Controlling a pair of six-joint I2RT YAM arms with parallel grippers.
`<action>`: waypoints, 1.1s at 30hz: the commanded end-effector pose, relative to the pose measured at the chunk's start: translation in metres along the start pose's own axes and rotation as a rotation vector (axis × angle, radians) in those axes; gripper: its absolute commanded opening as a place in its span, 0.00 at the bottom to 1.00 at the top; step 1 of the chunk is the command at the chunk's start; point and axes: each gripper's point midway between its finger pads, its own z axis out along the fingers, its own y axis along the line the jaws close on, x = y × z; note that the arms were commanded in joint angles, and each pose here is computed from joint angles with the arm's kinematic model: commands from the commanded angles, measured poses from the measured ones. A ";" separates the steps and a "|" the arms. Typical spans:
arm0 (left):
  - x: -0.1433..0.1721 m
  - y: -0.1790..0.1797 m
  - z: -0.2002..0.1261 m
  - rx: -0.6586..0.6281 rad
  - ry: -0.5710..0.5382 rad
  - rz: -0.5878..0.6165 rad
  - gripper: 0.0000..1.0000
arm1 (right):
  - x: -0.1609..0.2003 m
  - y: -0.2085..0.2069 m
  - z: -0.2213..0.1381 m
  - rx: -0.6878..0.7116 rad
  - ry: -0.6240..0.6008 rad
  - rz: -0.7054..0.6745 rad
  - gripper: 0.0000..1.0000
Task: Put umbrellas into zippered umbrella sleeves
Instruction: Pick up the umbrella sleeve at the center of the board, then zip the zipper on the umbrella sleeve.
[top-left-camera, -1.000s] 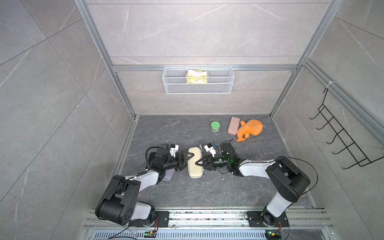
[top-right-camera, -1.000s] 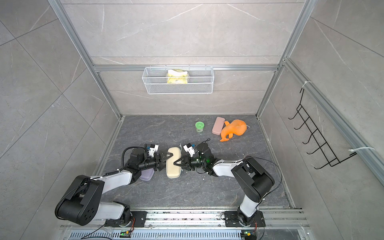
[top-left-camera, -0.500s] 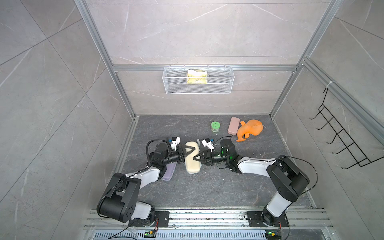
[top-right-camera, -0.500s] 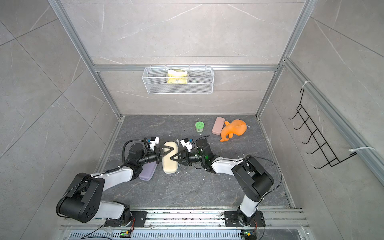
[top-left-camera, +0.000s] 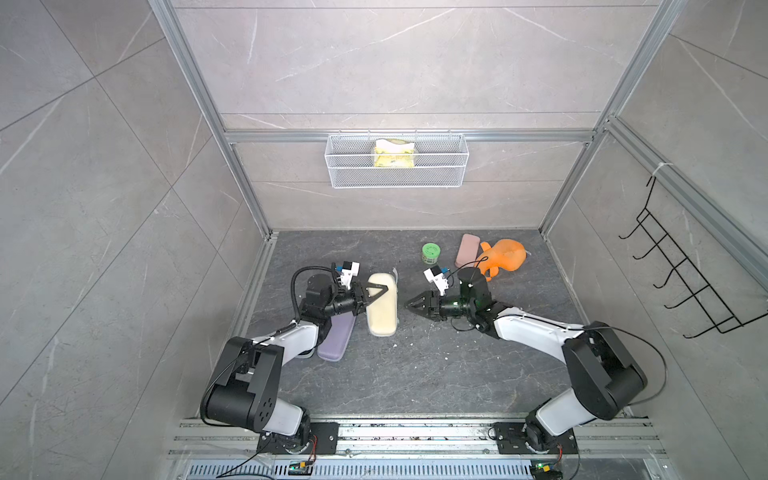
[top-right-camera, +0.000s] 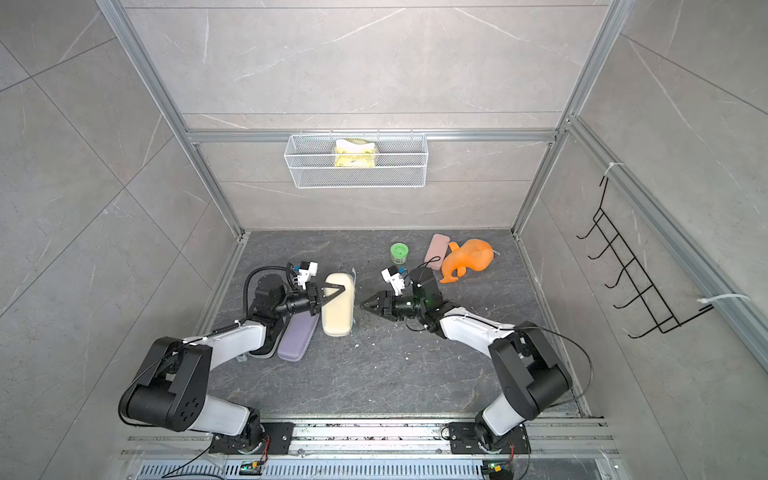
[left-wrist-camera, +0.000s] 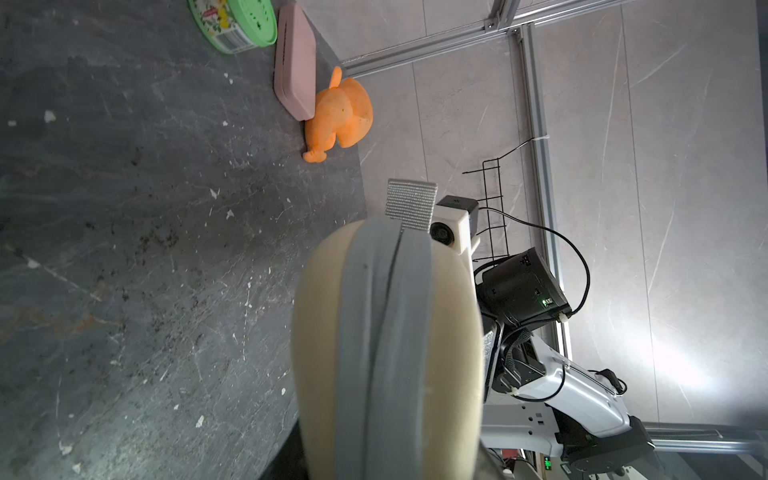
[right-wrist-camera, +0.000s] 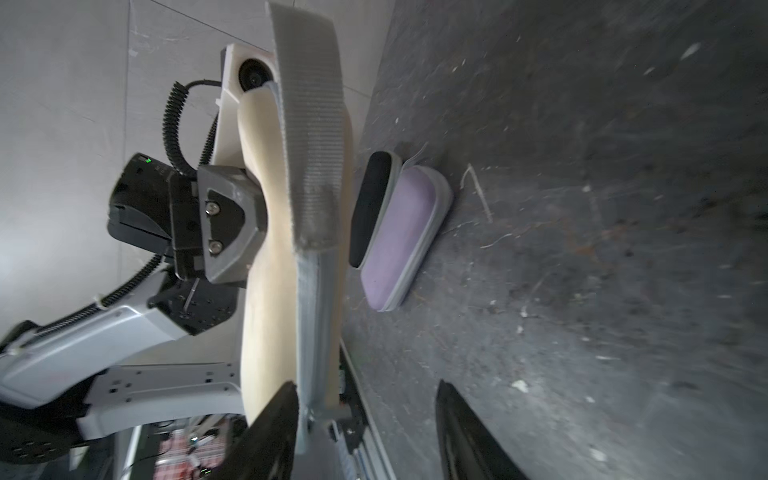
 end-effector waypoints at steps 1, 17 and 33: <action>-0.011 -0.037 0.003 0.093 0.051 0.174 0.14 | 0.006 -0.025 -0.019 0.273 0.000 -0.302 0.52; -0.013 -0.067 0.006 0.123 0.095 0.234 0.13 | 0.000 0.036 0.026 0.372 -0.173 -1.142 0.37; -0.012 -0.066 0.009 0.120 0.102 0.230 0.11 | 0.011 0.053 0.035 0.311 -0.140 -1.229 0.12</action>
